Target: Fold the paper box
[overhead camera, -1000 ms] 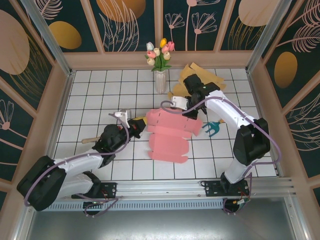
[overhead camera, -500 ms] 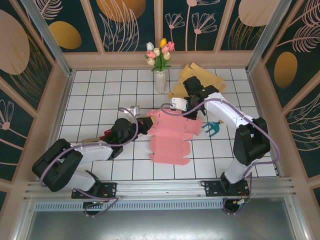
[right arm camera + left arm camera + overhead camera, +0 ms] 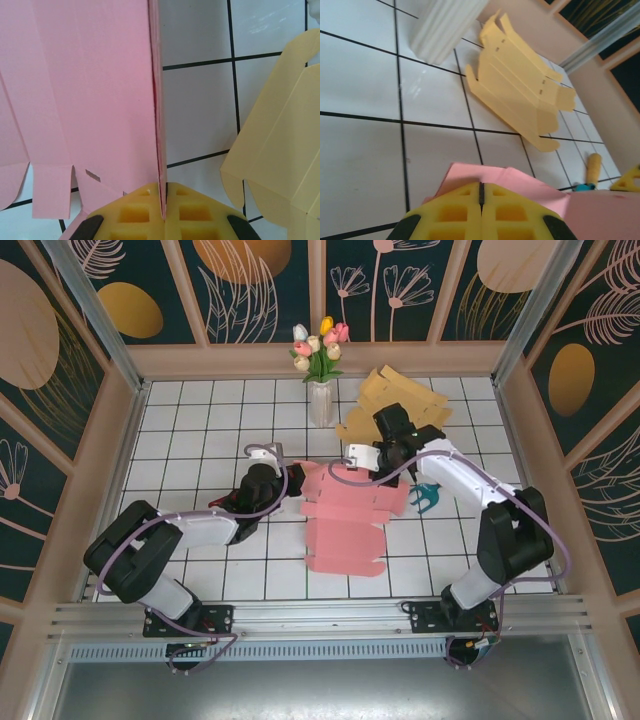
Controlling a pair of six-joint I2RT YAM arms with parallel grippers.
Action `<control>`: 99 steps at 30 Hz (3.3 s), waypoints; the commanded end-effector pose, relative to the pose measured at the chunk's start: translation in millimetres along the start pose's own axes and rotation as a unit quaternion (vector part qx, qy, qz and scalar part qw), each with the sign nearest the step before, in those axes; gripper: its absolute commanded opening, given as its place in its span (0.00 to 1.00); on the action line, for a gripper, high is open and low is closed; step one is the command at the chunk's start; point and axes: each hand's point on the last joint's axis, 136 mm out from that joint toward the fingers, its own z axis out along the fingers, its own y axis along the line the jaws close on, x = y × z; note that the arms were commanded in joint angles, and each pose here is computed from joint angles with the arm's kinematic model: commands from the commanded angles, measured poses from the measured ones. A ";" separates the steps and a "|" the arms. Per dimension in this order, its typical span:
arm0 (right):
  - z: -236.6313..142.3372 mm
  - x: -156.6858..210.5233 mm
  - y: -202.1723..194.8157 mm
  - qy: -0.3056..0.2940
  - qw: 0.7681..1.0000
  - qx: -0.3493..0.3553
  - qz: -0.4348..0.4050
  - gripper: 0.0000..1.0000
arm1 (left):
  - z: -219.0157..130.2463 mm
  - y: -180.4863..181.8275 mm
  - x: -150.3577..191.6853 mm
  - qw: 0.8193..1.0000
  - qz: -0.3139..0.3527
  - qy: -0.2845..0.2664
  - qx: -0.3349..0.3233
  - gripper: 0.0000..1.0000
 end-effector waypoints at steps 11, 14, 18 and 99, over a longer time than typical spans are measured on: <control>-6.2 -6.4 -22.1 -0.005 0.997 0.072 -0.007 0.00 | 10.3 -60.6 -10.7 0.997 0.046 0.009 0.060 0.00; -5.6 -9.3 -28.8 -0.004 0.997 0.080 0.004 0.00 | 12.0 -65.4 -8.6 0.997 0.057 0.010 0.055 0.00; -6.5 -13.9 -41.6 -0.004 0.995 0.093 0.026 0.00 | 15.7 -66.0 1.8 0.996 0.069 0.016 0.049 0.00; 15.2 -2.7 -41.5 0.004 0.949 0.309 -0.062 0.00 | 13.8 25.0 23.4 0.996 0.088 0.012 -0.012 0.00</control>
